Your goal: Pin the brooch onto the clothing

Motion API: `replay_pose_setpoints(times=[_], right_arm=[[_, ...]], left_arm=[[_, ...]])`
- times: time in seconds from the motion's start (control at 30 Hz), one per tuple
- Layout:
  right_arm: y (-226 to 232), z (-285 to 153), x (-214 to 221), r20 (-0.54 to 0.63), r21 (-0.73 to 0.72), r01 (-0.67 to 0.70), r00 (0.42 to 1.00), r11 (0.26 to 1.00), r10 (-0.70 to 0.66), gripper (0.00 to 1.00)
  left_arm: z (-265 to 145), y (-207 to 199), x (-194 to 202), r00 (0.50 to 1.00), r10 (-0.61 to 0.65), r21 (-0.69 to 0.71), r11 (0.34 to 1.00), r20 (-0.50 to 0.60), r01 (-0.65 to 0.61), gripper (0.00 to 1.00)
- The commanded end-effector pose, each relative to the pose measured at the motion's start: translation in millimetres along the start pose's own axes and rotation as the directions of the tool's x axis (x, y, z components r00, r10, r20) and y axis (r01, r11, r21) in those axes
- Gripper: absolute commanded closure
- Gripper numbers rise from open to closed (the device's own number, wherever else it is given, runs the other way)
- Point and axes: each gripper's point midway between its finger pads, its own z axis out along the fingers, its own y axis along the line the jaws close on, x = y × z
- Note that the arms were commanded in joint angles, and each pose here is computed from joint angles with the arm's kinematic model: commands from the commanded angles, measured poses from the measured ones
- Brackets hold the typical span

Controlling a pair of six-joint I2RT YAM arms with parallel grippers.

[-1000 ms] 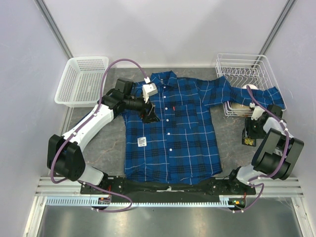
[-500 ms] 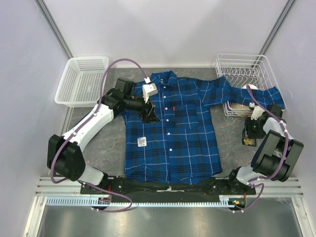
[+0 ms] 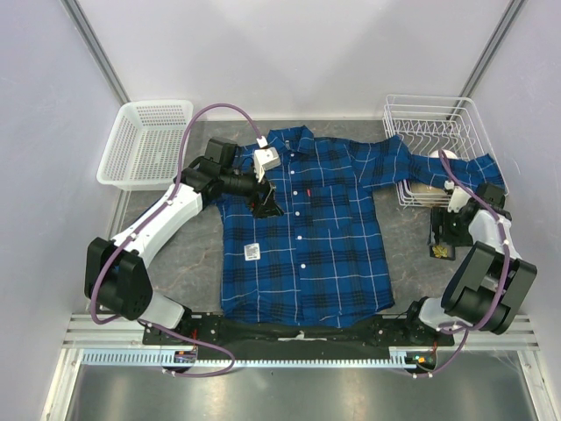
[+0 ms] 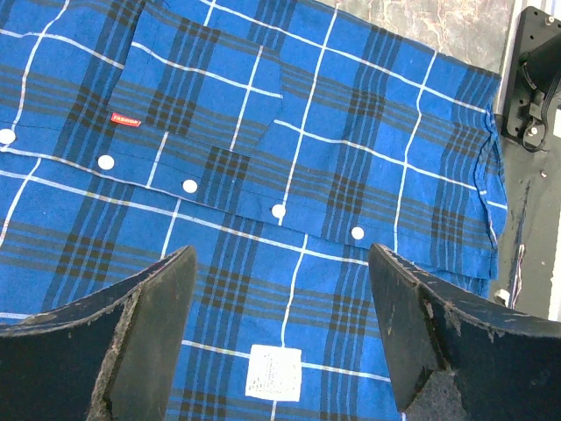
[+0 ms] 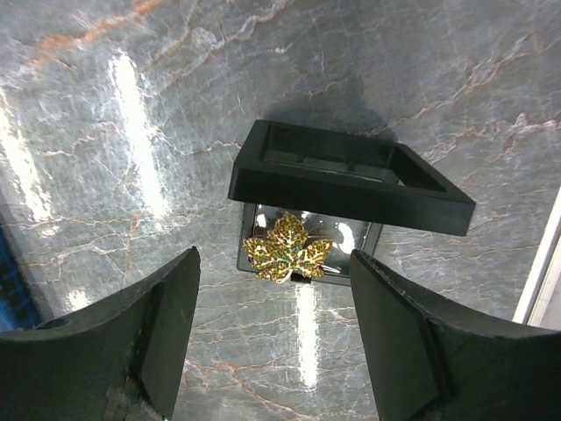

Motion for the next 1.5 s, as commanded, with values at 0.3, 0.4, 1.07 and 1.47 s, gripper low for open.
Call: replay_pose_setpoints(times=[0.3, 0.4, 1.07, 1.47], right_arm=[[-6.5, 18.1, 12.6, -0.090, -0.005, 0.018, 0.996, 1.000, -0.019, 0.25], [-5.8, 21.9, 16.0, -0.099, -0.011, 0.022, 0.995, 1.000, -0.023, 0.26], [-0.2, 15.0, 10.1, -0.072, -0.034, 0.037, 0.997, 0.999, -0.039, 0.48], [12.9, -16.6, -4.2, -0.024, -0.083, 0.082, 0.996, 0.993, -0.084, 0.50]], left_arm=[[-3.4, 3.2, -15.9, 0.997, 0.066, -0.001, 0.998, 0.035, -0.066, 0.14], [-3.4, 4.4, -15.3, 0.997, 0.064, -0.005, 0.998, 0.033, -0.064, 0.15], [-3.2, 6.4, -15.2, 0.998, 0.051, -0.008, 0.999, 0.030, -0.051, 0.15], [-10.8, 10.9, -18.9, 0.997, 0.069, -0.052, 0.996, 0.035, -0.068, 0.12]])
